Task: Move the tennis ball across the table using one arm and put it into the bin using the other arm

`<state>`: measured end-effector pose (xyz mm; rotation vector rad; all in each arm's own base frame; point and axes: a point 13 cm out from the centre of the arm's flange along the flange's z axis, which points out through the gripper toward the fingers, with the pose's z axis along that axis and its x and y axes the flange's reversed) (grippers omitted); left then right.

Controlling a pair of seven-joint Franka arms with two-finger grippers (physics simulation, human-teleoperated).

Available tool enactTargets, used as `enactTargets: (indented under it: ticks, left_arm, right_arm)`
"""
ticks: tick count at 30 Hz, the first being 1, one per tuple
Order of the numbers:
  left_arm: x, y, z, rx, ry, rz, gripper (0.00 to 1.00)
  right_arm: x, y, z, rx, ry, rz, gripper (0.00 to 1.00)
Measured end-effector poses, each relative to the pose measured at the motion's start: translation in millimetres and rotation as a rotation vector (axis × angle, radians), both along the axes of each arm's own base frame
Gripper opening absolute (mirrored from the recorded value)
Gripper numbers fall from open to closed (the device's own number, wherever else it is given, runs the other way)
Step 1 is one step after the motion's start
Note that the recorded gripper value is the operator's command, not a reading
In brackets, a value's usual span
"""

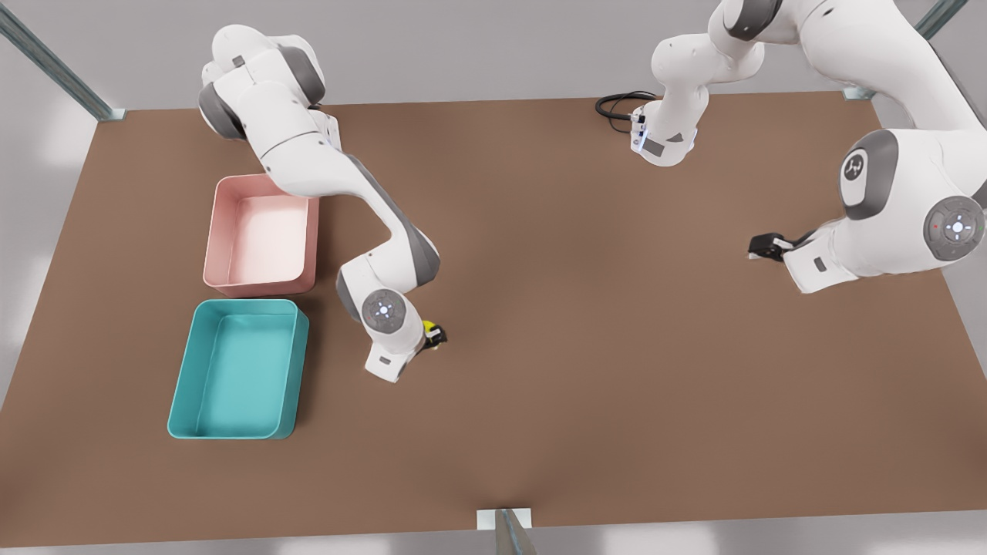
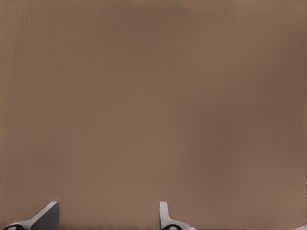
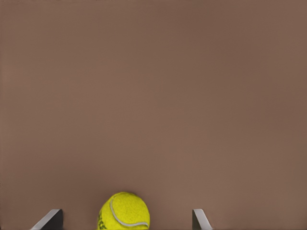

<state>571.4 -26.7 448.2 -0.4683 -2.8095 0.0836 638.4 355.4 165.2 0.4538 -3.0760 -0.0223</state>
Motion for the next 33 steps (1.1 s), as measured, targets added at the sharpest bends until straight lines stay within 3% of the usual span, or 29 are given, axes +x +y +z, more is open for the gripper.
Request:
enactTargets:
  ticks: [11,19,33]
  left_arm:
    - [-4,-8,10,0.058,0.011,0.209,1.00]
    - [-6,-11,8,0.070,0.026,0.309,1.00]
    - [9,-44,-18,0.053,0.022,0.374,1.00]
  right_arm:
    - [-67,7,-36,-0.007,0.034,-0.283,1.00]
    - [-81,1,-76,-0.032,0.081,-0.432,1.00]
    - [-76,3,-118,-0.050,0.105,-0.571,1.00]
